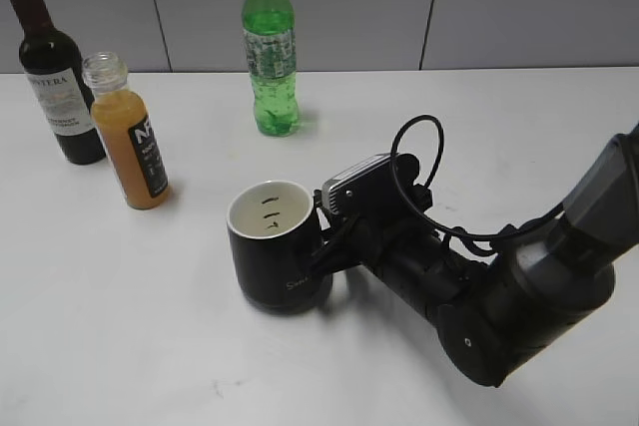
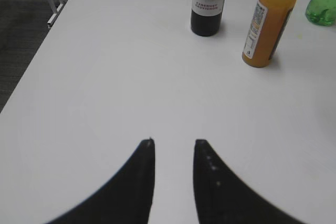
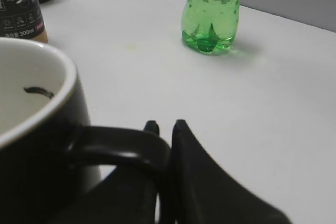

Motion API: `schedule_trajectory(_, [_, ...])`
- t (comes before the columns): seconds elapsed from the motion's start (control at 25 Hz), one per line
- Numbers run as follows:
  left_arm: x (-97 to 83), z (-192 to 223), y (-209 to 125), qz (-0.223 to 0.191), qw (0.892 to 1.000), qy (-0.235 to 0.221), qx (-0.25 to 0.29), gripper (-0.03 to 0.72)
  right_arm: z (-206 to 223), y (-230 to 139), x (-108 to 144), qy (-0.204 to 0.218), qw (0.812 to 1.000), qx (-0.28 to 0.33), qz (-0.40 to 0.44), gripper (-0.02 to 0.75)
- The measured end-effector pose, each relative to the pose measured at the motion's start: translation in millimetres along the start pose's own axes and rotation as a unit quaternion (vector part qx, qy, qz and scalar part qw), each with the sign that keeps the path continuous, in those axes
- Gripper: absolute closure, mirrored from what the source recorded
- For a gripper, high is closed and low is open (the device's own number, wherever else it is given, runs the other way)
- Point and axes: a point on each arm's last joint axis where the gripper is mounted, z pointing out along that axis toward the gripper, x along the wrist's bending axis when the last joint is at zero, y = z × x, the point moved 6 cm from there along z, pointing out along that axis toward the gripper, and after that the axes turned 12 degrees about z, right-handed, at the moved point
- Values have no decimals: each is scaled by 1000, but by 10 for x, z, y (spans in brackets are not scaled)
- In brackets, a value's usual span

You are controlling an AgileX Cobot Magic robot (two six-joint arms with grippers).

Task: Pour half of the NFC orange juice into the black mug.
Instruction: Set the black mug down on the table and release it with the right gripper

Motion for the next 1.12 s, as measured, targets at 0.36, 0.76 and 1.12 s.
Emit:
schedule_trajectory(0.36, [0,0,0,0,1000,0,0,486,0,-2,7,2,1000,0,1,652])
schedule_trajectory(0.76, [0,0,0,0,1000,0,0,486,1,11,11,3,1000,-4,2,542])
schedule_trajectory(1.12, [0,0,0,0,1000,0,0,486,-16,-2,4,2,1000,-2,1,398])
